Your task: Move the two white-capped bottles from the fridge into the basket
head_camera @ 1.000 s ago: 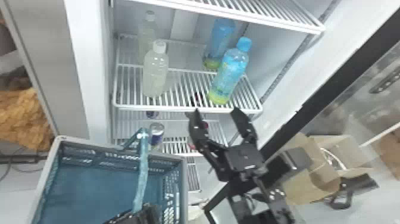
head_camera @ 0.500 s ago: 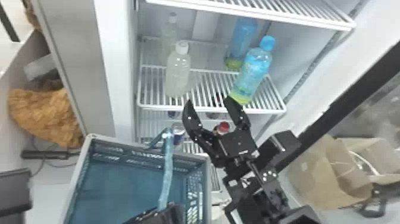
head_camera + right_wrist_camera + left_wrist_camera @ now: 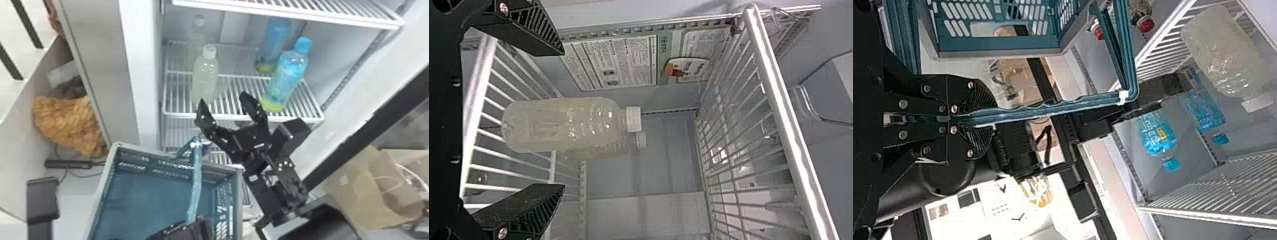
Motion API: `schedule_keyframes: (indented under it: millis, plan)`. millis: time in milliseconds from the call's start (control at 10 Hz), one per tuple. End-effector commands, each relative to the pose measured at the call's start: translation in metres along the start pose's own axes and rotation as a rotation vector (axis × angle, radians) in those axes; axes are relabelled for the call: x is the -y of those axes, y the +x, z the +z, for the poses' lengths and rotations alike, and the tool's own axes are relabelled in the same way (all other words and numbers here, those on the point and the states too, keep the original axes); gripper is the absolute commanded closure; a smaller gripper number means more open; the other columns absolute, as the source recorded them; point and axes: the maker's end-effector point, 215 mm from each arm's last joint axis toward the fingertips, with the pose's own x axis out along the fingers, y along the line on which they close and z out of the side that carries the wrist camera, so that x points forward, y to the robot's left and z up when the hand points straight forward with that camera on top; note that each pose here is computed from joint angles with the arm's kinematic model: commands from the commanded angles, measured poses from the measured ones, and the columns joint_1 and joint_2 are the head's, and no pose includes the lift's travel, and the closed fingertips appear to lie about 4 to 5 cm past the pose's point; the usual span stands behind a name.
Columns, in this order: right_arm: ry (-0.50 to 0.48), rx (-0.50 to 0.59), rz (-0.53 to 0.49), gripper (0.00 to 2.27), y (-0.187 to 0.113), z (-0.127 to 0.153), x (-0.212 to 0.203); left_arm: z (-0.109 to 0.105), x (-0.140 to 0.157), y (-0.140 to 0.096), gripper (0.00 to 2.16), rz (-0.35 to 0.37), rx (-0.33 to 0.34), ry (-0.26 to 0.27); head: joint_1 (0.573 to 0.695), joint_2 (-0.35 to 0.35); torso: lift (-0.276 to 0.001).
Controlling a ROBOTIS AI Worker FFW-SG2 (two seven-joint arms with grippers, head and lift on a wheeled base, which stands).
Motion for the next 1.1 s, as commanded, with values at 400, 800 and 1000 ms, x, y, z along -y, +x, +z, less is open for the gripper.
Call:
schedule_keyframes:
  millis: [400, 800, 1000]
  plan:
    - [-0.037, -0.027, 0.014, 0.09, 0.027, -0.004, 0.005, 0.000, 0.001, 0.001, 1.19, -0.003, -0.003, 0.005, 0.695, -0.168, 0.000]
    - [-0.062, -0.027, 0.021, 0.09, 0.052, -0.007, 0.015, -0.002, 0.000, 0.002, 1.19, 0.000, -0.008, 0.002, 0.695, -0.160, 0.000]
    - [-0.077, -0.040, 0.046, 0.09, 0.066, -0.015, 0.020, -0.002, 0.001, 0.003, 1.19, -0.004, -0.007, 0.005, 0.695, -0.158, 0.000]
